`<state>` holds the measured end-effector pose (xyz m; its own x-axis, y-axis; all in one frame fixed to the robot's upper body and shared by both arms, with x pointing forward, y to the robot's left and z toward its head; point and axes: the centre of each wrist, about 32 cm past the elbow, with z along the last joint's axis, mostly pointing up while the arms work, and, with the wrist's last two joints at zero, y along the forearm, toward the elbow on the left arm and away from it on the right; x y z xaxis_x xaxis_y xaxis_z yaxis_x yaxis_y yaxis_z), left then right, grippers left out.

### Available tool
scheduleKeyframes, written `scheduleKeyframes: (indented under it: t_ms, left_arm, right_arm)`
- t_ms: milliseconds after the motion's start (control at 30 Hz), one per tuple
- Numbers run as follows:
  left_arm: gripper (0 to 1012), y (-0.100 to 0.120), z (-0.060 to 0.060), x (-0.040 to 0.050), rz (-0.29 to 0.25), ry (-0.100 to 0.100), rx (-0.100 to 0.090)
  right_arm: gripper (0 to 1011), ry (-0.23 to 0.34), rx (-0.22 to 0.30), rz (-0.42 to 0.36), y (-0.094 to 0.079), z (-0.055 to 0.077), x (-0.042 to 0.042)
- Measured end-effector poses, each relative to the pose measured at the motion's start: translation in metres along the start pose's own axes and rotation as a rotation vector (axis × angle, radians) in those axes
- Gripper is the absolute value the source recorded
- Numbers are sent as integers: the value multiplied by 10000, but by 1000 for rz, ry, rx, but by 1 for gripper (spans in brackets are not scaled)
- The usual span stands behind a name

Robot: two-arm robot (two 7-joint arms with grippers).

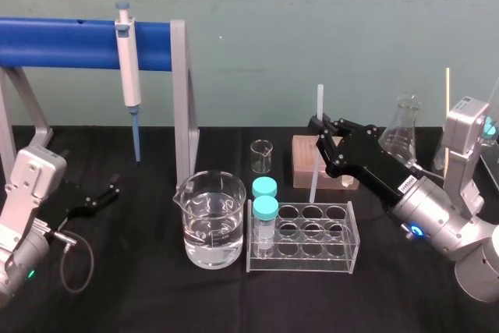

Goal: Pick up the stirring rod with one hand, then place it down.

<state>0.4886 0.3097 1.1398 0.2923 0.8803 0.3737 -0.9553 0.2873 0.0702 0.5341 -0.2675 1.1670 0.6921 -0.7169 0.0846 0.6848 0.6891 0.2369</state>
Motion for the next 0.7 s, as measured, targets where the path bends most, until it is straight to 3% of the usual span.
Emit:
scheduleKeyframes:
  t_ms: [700]
  left_arm:
    - [1000,0,0,0,0,0,0]
  right_arm:
    - [66,16,-32,-5,-68,-42,-25]
